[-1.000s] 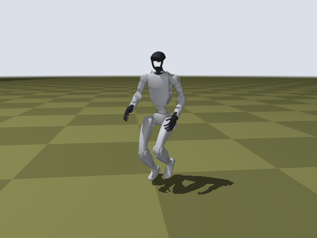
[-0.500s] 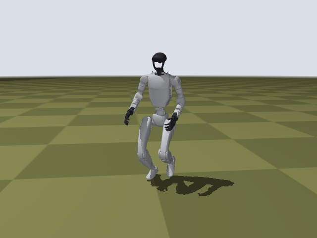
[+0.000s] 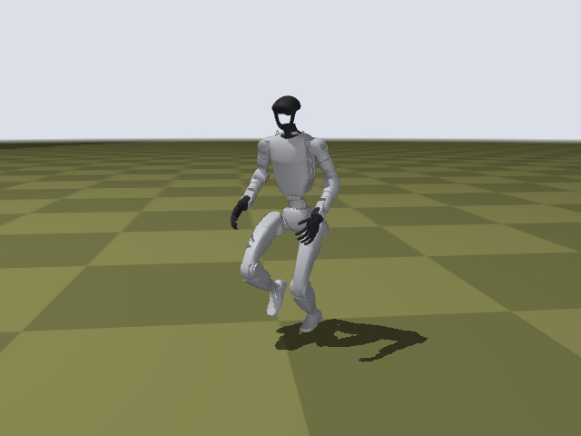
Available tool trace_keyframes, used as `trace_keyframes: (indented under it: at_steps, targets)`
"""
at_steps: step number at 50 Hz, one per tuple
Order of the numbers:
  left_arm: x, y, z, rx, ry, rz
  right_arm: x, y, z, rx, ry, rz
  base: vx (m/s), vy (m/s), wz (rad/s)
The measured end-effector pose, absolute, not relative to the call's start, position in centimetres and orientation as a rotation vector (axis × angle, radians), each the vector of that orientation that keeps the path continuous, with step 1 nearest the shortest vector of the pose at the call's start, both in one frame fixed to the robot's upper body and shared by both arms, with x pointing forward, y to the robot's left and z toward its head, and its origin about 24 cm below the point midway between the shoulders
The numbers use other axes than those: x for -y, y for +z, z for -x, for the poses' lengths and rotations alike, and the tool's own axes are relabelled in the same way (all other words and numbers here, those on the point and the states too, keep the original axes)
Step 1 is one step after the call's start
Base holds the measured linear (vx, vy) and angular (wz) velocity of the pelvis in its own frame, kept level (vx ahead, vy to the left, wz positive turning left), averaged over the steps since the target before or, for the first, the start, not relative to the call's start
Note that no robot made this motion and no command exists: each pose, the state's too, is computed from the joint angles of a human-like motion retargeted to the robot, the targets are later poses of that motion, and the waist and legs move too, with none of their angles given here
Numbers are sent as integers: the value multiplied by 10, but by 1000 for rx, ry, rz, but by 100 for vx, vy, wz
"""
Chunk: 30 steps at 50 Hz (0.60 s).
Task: Run
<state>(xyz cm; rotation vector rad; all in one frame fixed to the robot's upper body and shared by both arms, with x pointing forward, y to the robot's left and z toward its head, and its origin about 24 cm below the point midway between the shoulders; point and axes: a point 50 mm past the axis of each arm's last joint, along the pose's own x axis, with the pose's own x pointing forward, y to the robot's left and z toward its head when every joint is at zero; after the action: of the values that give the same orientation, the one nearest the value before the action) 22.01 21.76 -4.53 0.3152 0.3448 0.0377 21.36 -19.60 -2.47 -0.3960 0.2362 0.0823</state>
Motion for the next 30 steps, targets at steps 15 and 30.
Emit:
trace_keyframes:
  at_steps: [15, 30]
  targets:
    - [-185, -54, -225, -339, -156, -380, 206, -63, -206, -397, 146, 563, -2, -4, 31]
    - [-228, -148, -128, -1036, -222, -548, 216, -104, -197, -691, 200, 551, 3, 0, 31]
